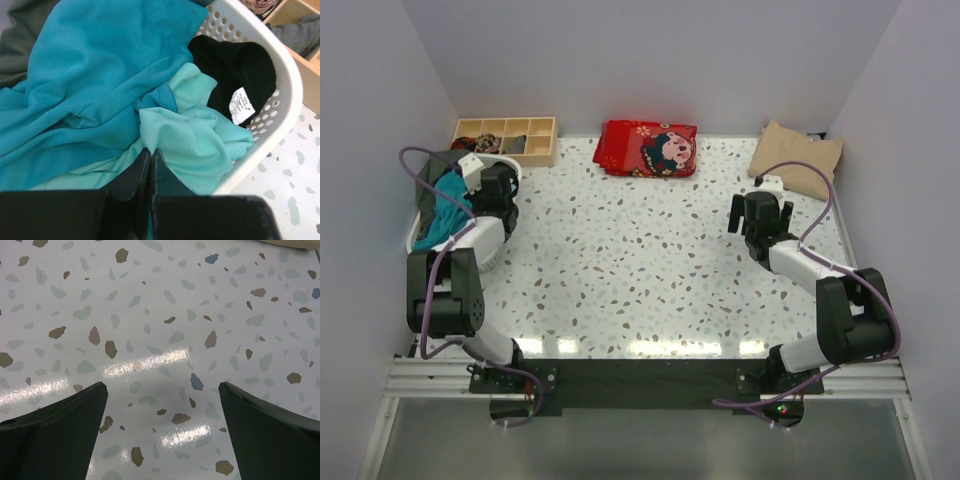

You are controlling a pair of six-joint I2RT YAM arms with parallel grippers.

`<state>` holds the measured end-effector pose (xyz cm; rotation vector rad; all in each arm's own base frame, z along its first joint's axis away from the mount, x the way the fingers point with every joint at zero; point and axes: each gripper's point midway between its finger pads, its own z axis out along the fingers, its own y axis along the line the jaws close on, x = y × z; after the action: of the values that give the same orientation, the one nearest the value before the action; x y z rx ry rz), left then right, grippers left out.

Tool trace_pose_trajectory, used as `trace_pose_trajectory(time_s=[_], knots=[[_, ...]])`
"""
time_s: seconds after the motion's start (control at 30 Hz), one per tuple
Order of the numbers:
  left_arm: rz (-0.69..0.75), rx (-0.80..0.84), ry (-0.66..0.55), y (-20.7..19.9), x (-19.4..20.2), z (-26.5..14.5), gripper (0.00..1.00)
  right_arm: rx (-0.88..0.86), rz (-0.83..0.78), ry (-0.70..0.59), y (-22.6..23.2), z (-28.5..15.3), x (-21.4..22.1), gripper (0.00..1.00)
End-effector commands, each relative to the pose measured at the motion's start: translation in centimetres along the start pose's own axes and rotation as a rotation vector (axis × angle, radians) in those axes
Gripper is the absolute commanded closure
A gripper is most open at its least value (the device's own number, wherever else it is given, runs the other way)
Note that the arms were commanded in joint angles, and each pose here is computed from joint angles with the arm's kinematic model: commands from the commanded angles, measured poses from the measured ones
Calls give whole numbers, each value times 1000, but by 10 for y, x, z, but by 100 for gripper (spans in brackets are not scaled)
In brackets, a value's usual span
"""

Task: Fold and stack the t-shirts
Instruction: Grab crumpled tshirt from bin with the left arm, then move the tshirt to the center of the board

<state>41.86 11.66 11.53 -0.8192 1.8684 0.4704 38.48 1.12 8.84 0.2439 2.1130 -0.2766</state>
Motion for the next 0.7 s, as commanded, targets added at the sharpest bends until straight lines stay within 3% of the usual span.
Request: trace_pose_trajectory(time_s=[0.0,0.03,0.07,0.13,0.17,0.23,0.27,0.47,0.67], knots=[[-122,134,-189,-22,-95,-30,100,-11,35,-32,5,3,-19,1],[-108,141,-194,-21,-107,-38,100,-14,36,-29,6,3,-18,1],[-151,172,-262,-24,-151,-59,100,-15,35,-27,6,4,-18,1],[-132,210,-280,-25,-182,-81,100,-22,36,-24,7,4,-17,1],[-172,250,-346,-24,-226,-109,100,-25,37,-23,8,4,-17,1],[-162,303,-356,-25,-250,-133,100,-39,40,-19,11,4,-17,1],[-195,332,-412,-21,-282,-158,100,-45,42,-21,12,4,-18,1],[-210,543,-507,-22,-345,-239,100,-78,51,-12,19,5,-16,1],[-168,876,-509,-52,-360,-306,100,-88,63,-19,20,4,-17,1]])
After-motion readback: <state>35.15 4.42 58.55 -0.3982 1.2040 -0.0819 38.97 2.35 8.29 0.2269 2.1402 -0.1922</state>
